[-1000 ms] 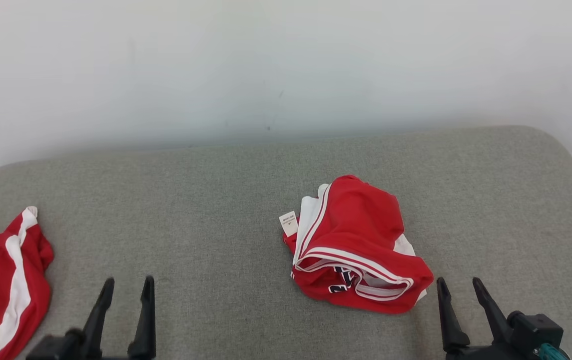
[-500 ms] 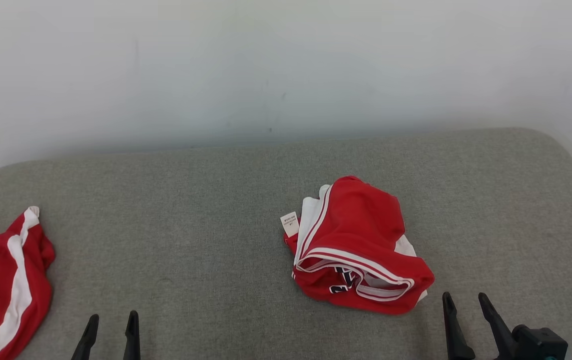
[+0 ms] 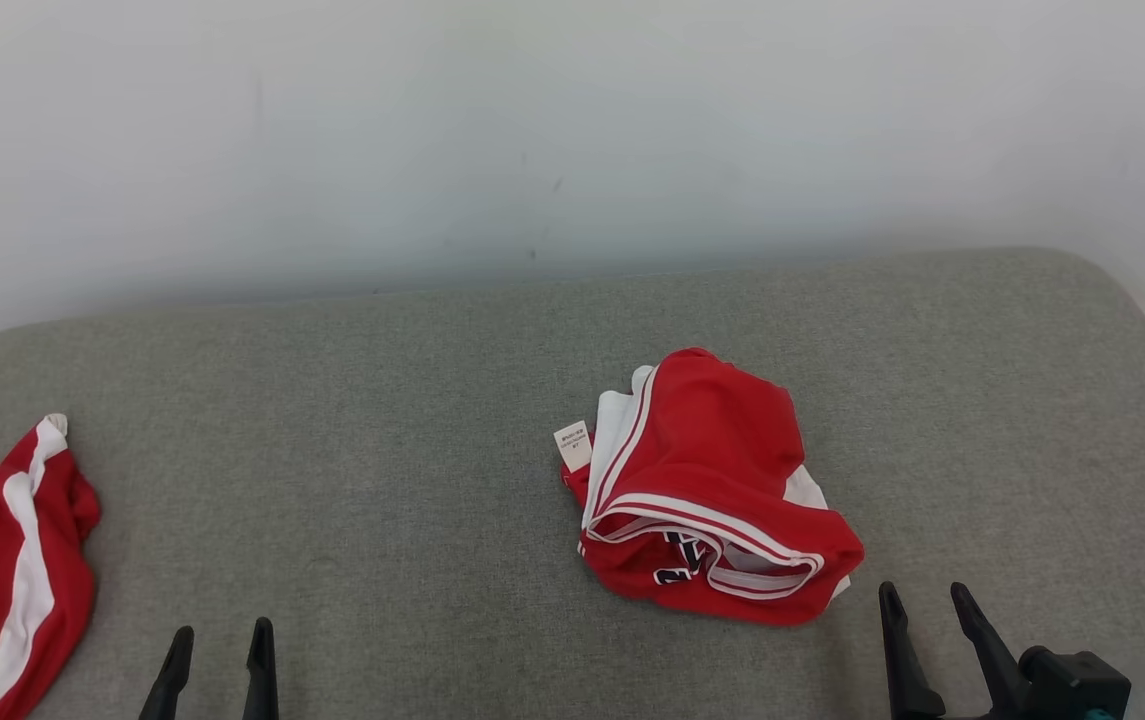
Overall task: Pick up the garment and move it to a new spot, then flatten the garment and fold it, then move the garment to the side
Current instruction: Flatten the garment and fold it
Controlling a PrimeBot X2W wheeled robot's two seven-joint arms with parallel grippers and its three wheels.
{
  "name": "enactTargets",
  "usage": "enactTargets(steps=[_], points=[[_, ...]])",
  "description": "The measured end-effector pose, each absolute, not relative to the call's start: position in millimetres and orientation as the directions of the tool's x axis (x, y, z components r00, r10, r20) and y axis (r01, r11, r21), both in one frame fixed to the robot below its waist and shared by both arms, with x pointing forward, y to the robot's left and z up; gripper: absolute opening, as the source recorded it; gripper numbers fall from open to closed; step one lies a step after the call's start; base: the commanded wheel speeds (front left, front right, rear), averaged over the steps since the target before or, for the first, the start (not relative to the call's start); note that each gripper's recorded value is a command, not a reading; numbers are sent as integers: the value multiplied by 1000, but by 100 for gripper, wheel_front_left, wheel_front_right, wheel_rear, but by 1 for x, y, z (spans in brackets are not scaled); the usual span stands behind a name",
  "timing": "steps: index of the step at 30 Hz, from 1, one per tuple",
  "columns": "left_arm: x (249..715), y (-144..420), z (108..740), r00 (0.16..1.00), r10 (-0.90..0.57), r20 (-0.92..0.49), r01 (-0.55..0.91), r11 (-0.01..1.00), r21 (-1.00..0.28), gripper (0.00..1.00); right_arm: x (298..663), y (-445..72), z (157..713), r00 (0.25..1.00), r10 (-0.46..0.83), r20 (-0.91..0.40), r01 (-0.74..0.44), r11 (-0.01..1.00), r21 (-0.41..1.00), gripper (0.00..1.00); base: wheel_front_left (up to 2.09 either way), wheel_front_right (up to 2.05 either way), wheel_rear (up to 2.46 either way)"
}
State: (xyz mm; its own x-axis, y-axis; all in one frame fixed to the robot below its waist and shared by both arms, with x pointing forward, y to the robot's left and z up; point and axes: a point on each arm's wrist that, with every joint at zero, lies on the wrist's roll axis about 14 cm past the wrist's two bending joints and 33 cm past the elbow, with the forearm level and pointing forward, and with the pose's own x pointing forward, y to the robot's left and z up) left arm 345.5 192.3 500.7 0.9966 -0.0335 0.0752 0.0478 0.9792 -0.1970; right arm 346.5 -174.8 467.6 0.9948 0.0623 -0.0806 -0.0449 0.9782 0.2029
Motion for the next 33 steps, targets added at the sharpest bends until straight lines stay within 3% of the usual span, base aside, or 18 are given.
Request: enactTargets(steps=[6, 16, 25, 33], points=[[343, 188, 501, 996, -41, 77, 56, 977, -206, 100, 354, -163, 472, 992, 101, -77, -84, 977, 198, 100, 0, 0, 0], [334, 189, 493, 998, -31, 53, 43, 972, -230, 100, 380, -135, 451, 955, 198, -219, -176, 978, 113, 100, 0, 0, 0], [327, 199, 486, 999, 10, 30, -2, 970, -244, 100, 391, -134, 418, 915, 193, -354, -191, 981, 41, 100, 0, 0, 0], [328, 204, 484, 999, 27, 20, -21, 969, -247, 100, 403, -129, 409, 898, 202, -390, -202, 979, 42, 100, 0, 0, 0]])
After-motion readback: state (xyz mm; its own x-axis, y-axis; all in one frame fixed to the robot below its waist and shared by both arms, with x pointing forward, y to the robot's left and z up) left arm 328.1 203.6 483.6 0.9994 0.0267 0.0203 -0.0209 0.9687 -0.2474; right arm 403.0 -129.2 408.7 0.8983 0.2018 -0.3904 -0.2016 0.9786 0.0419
